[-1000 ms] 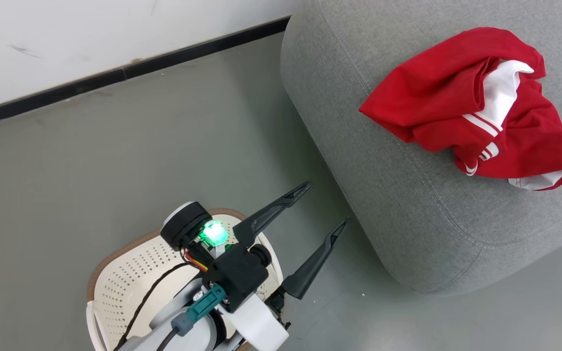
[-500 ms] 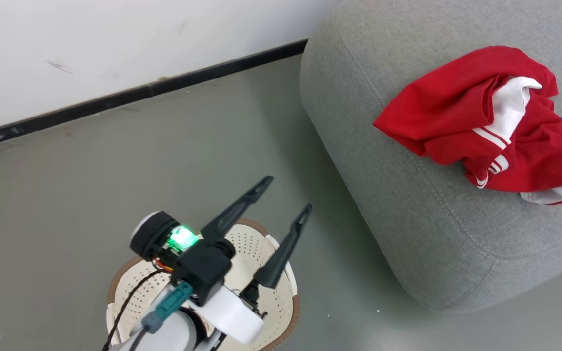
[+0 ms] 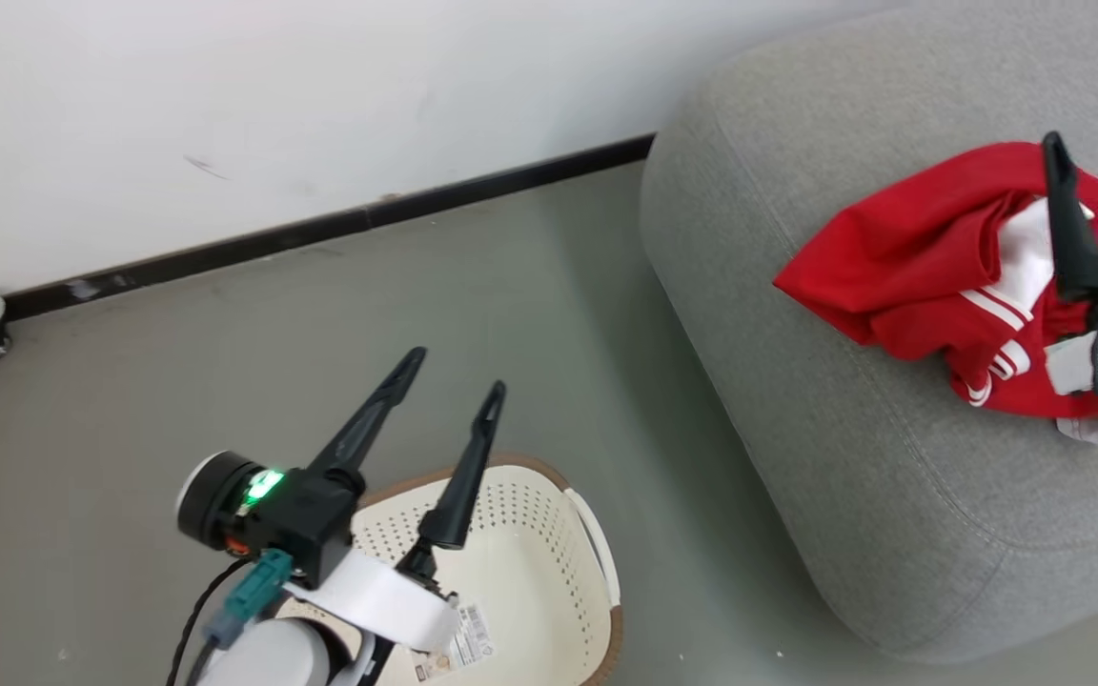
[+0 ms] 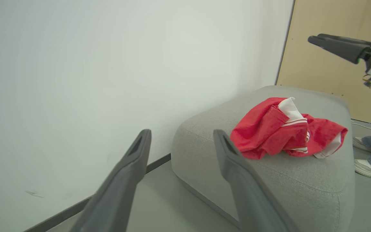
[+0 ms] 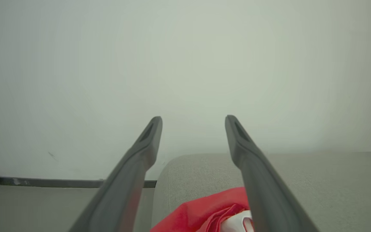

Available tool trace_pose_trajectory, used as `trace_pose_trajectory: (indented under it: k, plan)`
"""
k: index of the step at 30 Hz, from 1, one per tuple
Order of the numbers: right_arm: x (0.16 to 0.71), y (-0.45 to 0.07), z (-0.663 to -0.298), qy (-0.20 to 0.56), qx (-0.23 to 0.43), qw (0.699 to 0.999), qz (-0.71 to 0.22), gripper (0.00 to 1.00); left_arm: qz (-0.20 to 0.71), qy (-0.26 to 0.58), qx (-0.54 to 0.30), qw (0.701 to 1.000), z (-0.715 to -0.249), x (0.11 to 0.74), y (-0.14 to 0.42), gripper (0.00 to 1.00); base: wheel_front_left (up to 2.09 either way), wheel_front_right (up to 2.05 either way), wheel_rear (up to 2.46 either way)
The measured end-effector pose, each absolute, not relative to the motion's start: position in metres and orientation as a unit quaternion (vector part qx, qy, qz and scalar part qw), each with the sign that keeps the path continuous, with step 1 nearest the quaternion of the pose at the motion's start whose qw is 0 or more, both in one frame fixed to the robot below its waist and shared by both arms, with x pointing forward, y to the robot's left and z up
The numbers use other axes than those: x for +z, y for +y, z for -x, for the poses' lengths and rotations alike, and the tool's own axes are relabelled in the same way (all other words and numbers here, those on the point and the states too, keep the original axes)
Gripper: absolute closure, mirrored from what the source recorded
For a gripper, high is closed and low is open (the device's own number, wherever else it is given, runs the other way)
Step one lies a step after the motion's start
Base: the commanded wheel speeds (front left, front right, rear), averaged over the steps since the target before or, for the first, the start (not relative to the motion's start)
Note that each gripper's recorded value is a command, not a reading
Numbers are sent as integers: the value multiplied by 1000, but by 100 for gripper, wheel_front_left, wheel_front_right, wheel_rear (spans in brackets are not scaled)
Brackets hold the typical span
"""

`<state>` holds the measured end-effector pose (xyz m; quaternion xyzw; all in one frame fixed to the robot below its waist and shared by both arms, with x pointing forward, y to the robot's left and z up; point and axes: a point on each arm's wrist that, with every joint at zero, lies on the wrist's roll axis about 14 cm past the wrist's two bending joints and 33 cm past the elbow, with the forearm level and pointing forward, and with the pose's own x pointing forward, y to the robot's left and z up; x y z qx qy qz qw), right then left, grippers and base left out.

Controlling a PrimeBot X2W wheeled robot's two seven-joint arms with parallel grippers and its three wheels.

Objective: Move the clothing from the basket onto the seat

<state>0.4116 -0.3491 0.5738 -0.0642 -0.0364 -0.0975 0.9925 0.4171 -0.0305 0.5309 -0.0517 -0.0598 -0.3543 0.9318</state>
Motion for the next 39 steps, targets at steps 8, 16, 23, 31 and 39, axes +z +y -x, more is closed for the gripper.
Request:
trace_pose_trajectory:
  k: [8,16,23,31,39]
  plan:
    - [584,-301,-428,-58,-43,996,47,0,45,-59,-263,962,-425,533,20,0,0,0,0]
    - [576,-260,-433,-49,-4,998,30,0,34,-56,-162,985,-423,531,76,0,0,0,0]
    - [563,-233,-429,-39,16,999,13,0,26,-58,-90,994,-413,533,117,0,0,0,0]
    - [540,-212,-415,-16,20,1000,-6,0,26,-50,-29,998,-394,528,147,0,0,0,0]
    - [514,-184,-395,11,35,999,-34,0,31,-47,-2,998,-377,526,162,0,0,0,0]
